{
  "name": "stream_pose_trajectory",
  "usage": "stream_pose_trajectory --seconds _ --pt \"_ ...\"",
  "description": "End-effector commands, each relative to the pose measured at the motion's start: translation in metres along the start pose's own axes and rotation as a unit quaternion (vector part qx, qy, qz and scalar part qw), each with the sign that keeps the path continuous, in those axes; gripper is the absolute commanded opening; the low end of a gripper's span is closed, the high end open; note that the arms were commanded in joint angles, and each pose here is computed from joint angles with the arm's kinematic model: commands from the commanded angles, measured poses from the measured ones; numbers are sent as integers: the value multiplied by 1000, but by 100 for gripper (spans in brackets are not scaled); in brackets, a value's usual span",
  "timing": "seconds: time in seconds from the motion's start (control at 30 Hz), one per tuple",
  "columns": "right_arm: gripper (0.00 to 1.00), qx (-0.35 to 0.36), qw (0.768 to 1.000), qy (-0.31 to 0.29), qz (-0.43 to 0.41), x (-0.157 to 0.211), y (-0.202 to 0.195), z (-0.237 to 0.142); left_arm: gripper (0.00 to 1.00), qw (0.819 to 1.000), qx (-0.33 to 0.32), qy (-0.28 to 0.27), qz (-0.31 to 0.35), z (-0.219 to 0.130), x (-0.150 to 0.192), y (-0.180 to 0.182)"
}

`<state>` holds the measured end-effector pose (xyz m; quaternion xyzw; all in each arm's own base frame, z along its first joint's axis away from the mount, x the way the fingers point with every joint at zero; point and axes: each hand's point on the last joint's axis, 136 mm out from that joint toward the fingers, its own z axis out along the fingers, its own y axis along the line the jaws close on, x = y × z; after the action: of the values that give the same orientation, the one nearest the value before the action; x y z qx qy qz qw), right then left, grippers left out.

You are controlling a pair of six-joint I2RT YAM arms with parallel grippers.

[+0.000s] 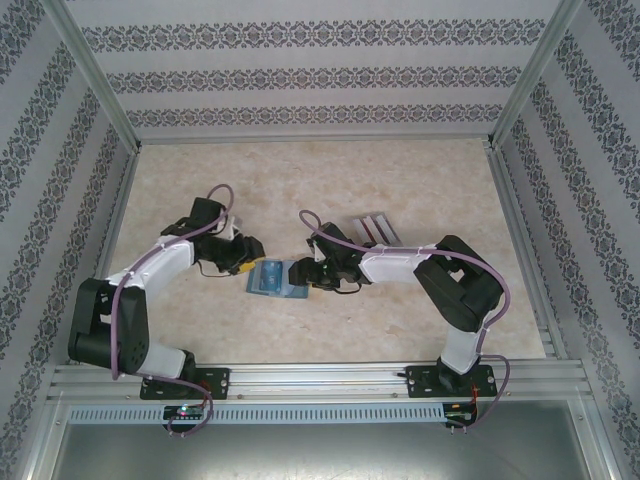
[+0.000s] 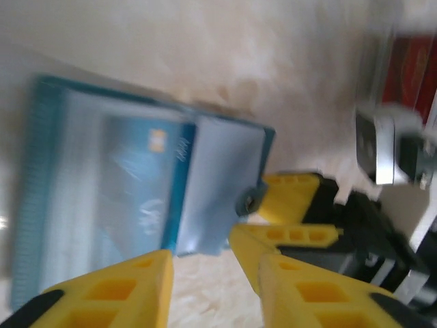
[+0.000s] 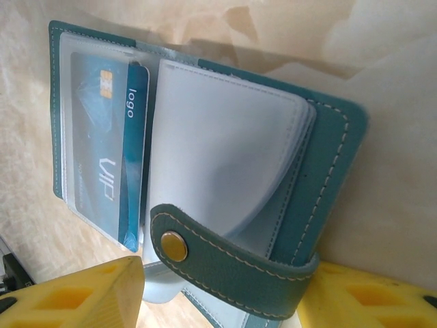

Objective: Put the credit cards into the card holder

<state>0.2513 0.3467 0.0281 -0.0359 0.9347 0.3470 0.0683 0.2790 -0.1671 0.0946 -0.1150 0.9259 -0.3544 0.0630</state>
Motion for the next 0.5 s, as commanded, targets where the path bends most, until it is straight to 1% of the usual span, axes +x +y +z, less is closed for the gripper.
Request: stream_pose_trajectory --seconds 0.0,0.07,0.13,0.17,0.27,0.47 --pt "62 14 1000 -16 1 -2 -25 26 35 998 11 42 40 15 18 -11" --pt "61 10 1000 -16 6 -1 -26 27 32 997 3 56 46 23 23 -8" --pt "61 3 1000 -16 8 -2 -25 28 22 997 1 69 46 31 28 -4" --pt "61 0 1000 -16 12 -1 -24 29 19 996 7 74 48 34 30 -5" --pt "60 -12 1000 -14 19 -1 -24 31 13 995 15 88 47 45 34 -4" --pt "59 -19 999 -13 26 2 -26 33 13 994 24 99 46 58 32 -5"
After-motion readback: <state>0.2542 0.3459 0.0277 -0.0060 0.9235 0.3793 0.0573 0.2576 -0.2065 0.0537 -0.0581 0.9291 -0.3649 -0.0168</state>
